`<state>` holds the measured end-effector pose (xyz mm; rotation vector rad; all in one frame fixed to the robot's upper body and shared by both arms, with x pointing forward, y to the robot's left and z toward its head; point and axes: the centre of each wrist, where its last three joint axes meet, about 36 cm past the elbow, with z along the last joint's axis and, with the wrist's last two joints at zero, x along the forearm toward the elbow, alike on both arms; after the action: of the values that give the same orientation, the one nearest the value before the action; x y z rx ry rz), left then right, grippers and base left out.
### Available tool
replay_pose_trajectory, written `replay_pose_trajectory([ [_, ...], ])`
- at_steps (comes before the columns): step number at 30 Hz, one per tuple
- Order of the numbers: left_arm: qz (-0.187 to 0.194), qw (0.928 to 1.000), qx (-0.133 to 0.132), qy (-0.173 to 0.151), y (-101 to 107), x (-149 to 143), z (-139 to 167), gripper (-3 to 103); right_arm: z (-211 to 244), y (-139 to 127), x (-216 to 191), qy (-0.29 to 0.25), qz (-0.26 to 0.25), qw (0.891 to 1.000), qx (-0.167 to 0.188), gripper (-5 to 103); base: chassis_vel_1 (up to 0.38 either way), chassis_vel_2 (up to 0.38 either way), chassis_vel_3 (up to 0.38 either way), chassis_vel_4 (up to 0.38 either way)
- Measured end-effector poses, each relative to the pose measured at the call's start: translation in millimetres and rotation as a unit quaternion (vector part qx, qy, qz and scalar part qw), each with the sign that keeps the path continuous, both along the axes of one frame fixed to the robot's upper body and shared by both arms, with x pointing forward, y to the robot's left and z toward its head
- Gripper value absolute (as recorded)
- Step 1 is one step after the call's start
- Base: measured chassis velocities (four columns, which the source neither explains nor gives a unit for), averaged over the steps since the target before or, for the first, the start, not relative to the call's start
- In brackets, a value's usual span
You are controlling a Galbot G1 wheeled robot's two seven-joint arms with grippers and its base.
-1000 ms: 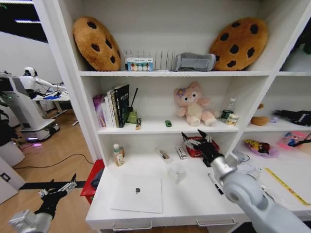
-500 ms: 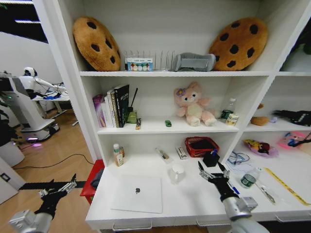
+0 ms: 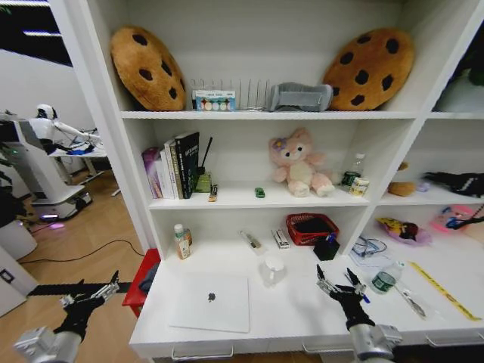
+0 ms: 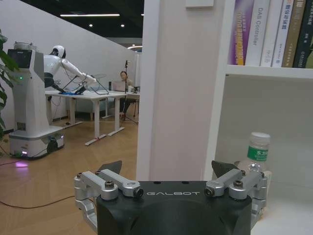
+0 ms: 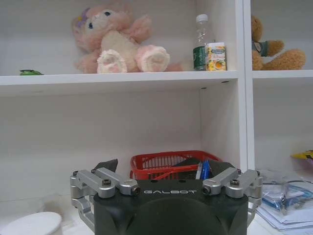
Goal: Organize the objects on the table.
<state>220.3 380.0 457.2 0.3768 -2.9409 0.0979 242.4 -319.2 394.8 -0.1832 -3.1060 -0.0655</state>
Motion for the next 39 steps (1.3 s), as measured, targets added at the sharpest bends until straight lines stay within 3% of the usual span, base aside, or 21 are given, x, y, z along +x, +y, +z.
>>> replay_pose_trajectory([
  [9, 0.0, 1.0, 0.0, 0.0, 0.0, 0.0, 0.0, 100, -1.6, 4.4, 3.3, 0.007, 0.009, 1.0, 0.003, 100, -0.223, -0.232, 0.233, 0.223],
  [18, 0.0, 1.0, 0.0, 0.0, -0.1, 0.0, -0.1, 100, -0.7, 17.2, 4.2, 0.014, 0.031, 0.999, -0.02, 100, -0.193, -0.219, 0.193, 0.185],
  [21, 0.0, 1.0, 0.0, 0.0, -0.1, 0.0, -0.1, 100, 8.9, 25.2, 12.2, 0.073, 0.036, 0.996, -0.038, 100, -0.008, -0.012, 0.012, -0.011],
  [24, 0.0, 1.0, 0.0, 0.0, 0.0, 0.0, 0.0, 100, 17.6, 28.3, 20.9, 0.096, 0.031, 0.993, -0.054, 100, 0.04, 0.065, -0.051, -0.048],
  [32, 0.0, 1.0, 0.0, 0.0, 0.1, 0.0, 0.0, 100, 43.5, 30.9, 42.9, 0.149, 0.046, 0.987, -0.037, 100, 0.024, 0.036, -0.018, -0.017],
  [34, 0.0, 1.0, 0.0, 0.0, 0.1, 0.0, 0.0, 100, 64.3, 29.1, 58.2, 0.197, 0.06, 0.978, -0.007, 100, -0.01, -0.026, 0.006, 0.005],
  [35, 0.0, 1.0, 0.0, 0.0, 0.1, 0.0, 0.0, 100, 64.3, 29.1, 58.2, 0.197, 0.06, 0.978, -0.007, 100, -0.02, -0.052, 0.013, 0.01],
  [39, 0.0, 1.0, 0.0, 0.0, 0.0, 0.0, 0.0, 100, 98.1, 21.8, 95.3, 0.311, 0.101, 0.944, 0.051, 100, -0.008, -0.013, 0.007, 0.006],
])
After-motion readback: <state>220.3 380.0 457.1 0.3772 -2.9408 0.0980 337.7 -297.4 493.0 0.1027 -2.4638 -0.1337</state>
